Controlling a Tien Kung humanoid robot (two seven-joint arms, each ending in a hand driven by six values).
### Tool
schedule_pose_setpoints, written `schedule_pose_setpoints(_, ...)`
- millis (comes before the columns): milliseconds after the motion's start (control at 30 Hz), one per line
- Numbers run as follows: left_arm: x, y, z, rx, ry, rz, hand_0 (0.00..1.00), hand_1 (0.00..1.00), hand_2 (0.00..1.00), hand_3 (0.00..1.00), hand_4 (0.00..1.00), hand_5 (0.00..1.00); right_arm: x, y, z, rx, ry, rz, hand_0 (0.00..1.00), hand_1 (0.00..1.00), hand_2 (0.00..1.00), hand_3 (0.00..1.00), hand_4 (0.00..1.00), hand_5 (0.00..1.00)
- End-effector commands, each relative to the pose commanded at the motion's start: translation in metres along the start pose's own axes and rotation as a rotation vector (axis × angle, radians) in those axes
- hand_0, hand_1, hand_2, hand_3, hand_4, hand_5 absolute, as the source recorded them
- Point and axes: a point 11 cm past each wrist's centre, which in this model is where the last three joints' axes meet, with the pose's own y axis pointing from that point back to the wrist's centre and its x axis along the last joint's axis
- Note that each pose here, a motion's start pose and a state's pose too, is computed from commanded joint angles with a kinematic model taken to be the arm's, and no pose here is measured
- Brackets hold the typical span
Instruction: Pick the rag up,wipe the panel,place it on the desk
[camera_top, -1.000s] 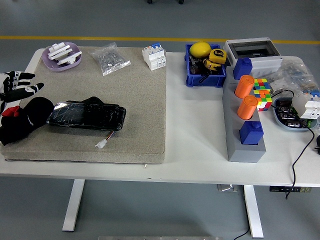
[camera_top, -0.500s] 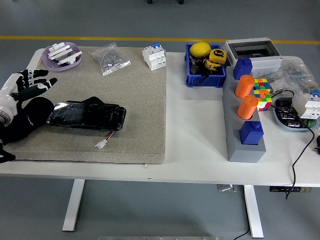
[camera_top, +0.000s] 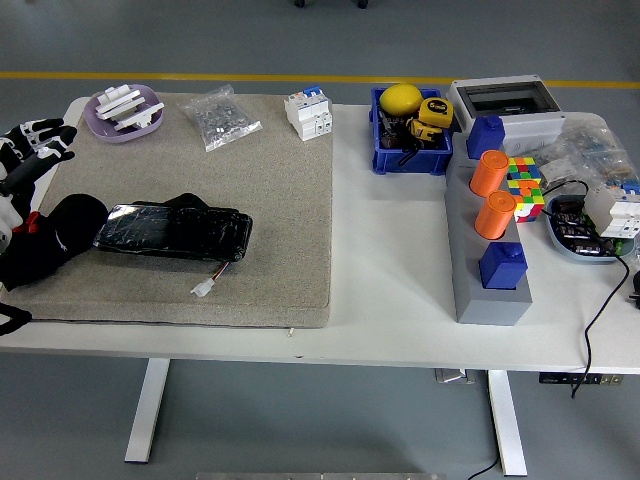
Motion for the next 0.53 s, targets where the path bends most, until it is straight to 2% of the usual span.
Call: schedule_pose_setpoints(533, 0.0091, 0.0036, -0.0015, 0.001, -0.007, 0.014, 0.633, 0.706, 0.632, 0.576, 0.879, 0.243, -0.0002, -0.0006, 0.0024, -0.013, 0.01, 0.001, 0.742, 0.647, 0.691, 0.708, 0.998, 0.627)
